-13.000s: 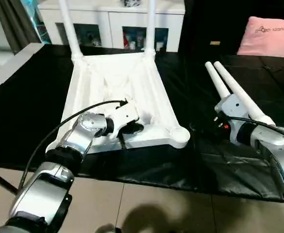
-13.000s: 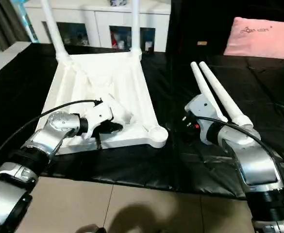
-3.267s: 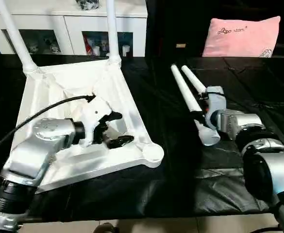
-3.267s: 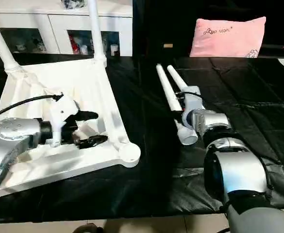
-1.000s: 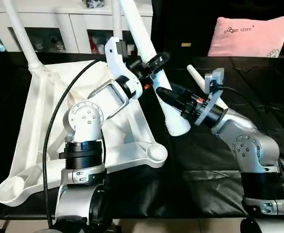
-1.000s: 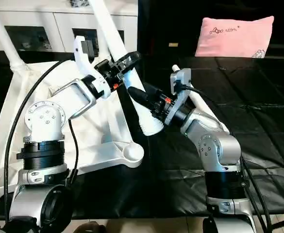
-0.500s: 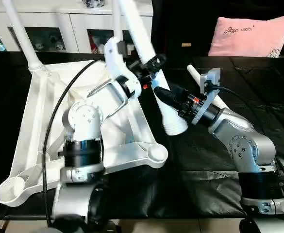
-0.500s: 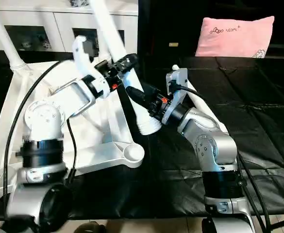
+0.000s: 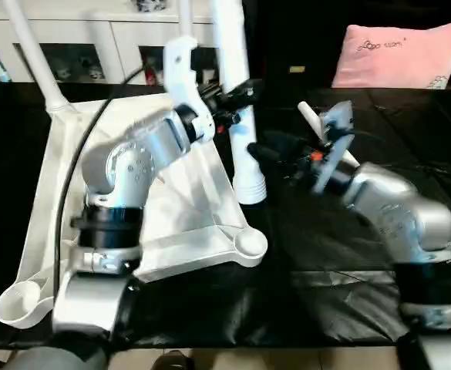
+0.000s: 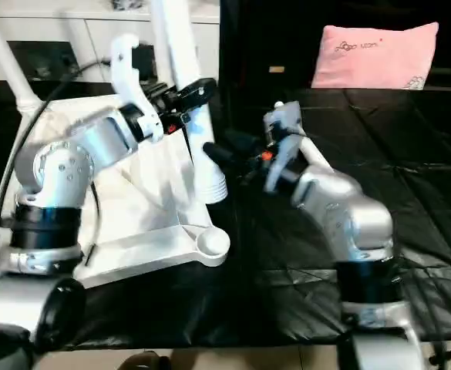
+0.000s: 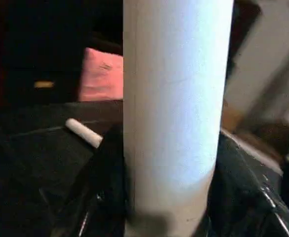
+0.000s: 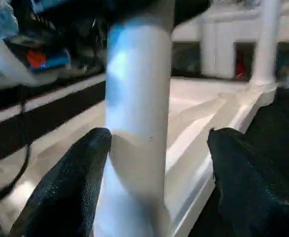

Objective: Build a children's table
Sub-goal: Pick table leg

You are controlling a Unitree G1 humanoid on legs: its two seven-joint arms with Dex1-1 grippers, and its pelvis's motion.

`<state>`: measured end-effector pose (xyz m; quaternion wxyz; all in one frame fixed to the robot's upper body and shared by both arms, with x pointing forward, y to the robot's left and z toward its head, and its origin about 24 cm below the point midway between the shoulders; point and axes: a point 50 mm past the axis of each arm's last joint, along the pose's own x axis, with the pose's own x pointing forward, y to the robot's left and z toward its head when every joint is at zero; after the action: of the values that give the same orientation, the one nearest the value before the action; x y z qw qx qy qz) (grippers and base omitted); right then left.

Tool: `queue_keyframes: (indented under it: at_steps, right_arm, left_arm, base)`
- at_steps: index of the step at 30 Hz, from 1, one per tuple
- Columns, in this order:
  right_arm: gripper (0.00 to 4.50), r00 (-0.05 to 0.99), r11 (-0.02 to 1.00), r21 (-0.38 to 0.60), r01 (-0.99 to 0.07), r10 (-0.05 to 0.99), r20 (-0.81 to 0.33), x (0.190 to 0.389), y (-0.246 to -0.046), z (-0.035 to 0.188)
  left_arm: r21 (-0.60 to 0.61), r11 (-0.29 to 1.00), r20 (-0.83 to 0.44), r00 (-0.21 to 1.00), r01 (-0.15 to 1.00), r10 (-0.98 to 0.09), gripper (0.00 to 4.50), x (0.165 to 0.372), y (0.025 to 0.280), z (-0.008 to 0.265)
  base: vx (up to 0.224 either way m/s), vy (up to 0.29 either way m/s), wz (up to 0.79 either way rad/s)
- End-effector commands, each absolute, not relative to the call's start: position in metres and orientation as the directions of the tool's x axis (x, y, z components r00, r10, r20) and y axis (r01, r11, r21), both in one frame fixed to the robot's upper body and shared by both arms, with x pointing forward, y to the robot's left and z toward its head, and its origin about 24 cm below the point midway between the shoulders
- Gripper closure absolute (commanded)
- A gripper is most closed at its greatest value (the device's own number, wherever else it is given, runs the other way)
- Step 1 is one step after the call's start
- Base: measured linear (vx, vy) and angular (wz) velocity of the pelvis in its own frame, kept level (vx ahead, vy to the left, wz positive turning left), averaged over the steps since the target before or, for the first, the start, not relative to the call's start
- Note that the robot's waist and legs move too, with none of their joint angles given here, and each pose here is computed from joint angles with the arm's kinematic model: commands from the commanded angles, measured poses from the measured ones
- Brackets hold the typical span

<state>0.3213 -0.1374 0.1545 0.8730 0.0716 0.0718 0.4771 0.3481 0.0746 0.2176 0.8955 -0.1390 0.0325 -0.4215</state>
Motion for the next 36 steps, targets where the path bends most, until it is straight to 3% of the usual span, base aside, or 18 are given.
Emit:
queue_keyframes:
  at_steps: [1, 8, 15, 16, 20, 36]
  right_arm:
    - [0.66, 0.47, 0.482, 0.203, -0.852, 0.876, -0.107, 0.32, -0.138, 0.157]
    - [0.11, 0.437, 0.461, 0.196, -0.866, 0.886, -0.153, 0.323, -0.139, 0.155]
    - [0.0, 0.365, 0.391, 0.255, -0.884, 0.92, -0.146, 0.321, -0.132, 0.152]
    - [0.3, 0.361, 0.389, 0.257, -0.885, 0.921, -0.148, 0.321, -0.132, 0.151]
    - [0.41, 0.355, 0.383, 0.265, -0.885, 0.923, -0.148, 0.321, -0.131, 0.15]
    - [1.73, 0.299, 0.328, 0.304, -0.894, 0.944, -0.14, 0.321, -0.127, 0.147]
  left_arm:
    - [-0.192, 0.562, 0.07, 0.582, 0.805, -0.81, 2.66, 0.343, 0.067, 0.23]
    - [-0.151, 0.505, 0.063, 0.518, 0.85, -0.853, 2.66, 0.339, 0.061, 0.232]
    - [-0.142, 0.456, 0.074, 0.469, 0.878, -0.88, 2.66, 0.332, 0.056, 0.237]
    - [-0.143, 0.451, 0.076, 0.464, 0.881, -0.883, 2.66, 0.332, 0.055, 0.237]
    - [-0.14, 0.431, 0.081, 0.444, 0.892, -0.892, 2.66, 0.33, 0.054, 0.239]
    - [-0.134, 0.354, 0.083, 0.366, 0.926, -0.927, 2.66, 0.319, 0.044, 0.24]
  base:
    - [0.0, 0.0, 0.0]
    - [0.0, 0.0, 0.0]
    - [0.0, 0.0, 0.0]
    - [0.0, 0.0, 0.0]
    - [0.0, 0.0, 0.0]
    - [0.0, 0.0, 0.0]
